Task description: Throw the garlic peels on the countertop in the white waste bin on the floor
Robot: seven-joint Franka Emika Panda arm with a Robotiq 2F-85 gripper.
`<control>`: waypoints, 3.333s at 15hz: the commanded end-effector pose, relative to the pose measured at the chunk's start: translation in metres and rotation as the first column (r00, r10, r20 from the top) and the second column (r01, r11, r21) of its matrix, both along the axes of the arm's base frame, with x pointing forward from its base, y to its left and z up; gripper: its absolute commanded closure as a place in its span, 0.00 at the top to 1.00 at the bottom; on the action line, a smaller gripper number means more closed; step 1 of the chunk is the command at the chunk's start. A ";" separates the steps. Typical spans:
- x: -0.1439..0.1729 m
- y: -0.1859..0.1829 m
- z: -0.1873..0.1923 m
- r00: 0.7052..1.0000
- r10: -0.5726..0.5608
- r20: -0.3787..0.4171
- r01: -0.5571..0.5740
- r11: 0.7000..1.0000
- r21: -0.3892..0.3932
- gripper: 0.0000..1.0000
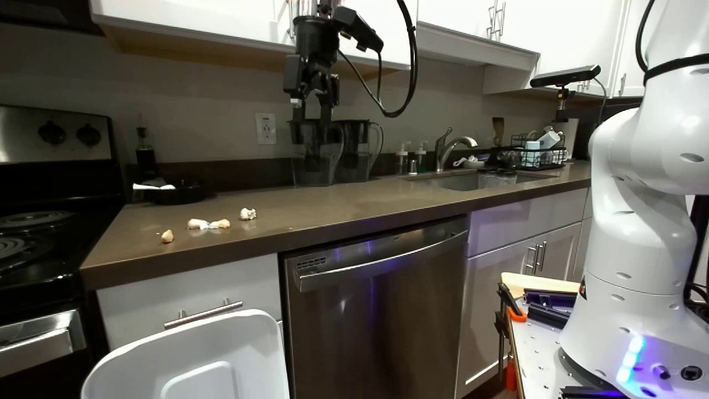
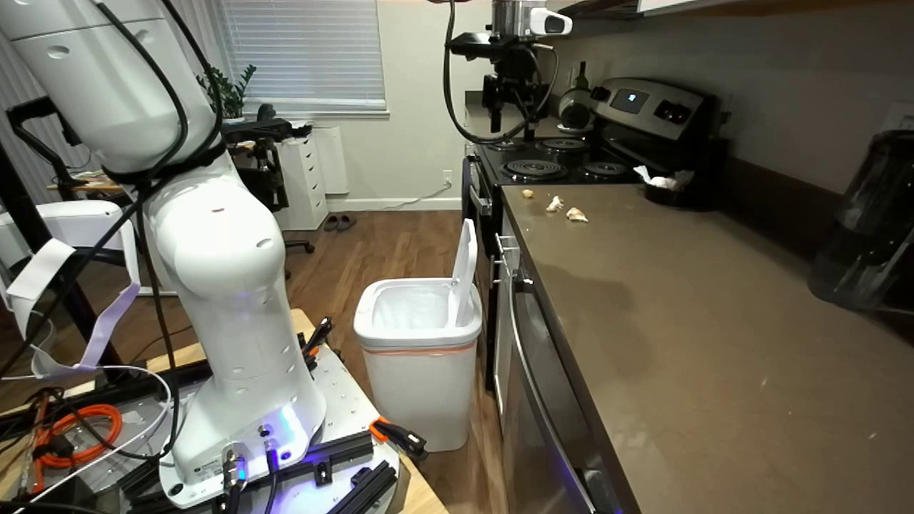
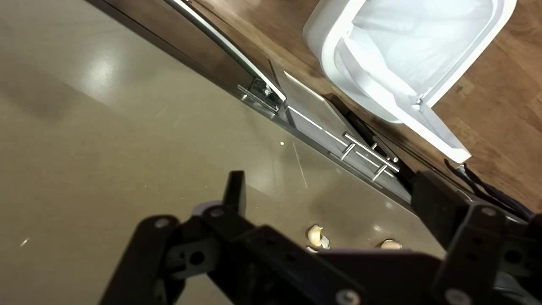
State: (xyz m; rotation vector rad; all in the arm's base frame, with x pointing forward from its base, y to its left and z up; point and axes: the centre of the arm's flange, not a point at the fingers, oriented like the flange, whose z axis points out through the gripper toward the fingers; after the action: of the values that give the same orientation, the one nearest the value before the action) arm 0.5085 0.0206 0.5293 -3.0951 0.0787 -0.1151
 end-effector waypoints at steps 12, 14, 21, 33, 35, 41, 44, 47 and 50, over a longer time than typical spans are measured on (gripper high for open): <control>0.127 -0.007 -0.097 0.982 -0.002 0.188 0.006 1.000 -0.019 1.00; 0.145 -0.009 -0.106 0.985 0.007 0.172 0.000 0.999 -0.041 1.00; 0.185 -0.024 -0.130 0.997 0.004 0.075 -0.002 1.000 -0.029 1.00; 0.217 -0.030 -0.189 1.000 0.016 -0.004 -0.016 1.000 -0.022 0.60; 0.217 -0.030 -0.196 1.000 0.015 -0.019 -0.016 1.000 -0.016 0.41; 0.203 -0.022 -0.181 0.998 0.020 -0.064 -0.021 1.000 -0.010 0.02; 0.190 -0.011 -0.166 0.995 0.033 -0.095 -0.034 0.999 -0.012 0.03; 0.183 -0.005 -0.157 0.993 0.045 -0.112 -0.045 0.999 0.004 0.04; 0.174 0.008 -0.150 0.989 0.066 -0.129 -0.064 0.998 0.026 0.04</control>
State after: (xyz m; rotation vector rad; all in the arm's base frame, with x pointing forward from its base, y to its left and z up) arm 0.6995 0.0196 0.3693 -3.1055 0.0369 0.0460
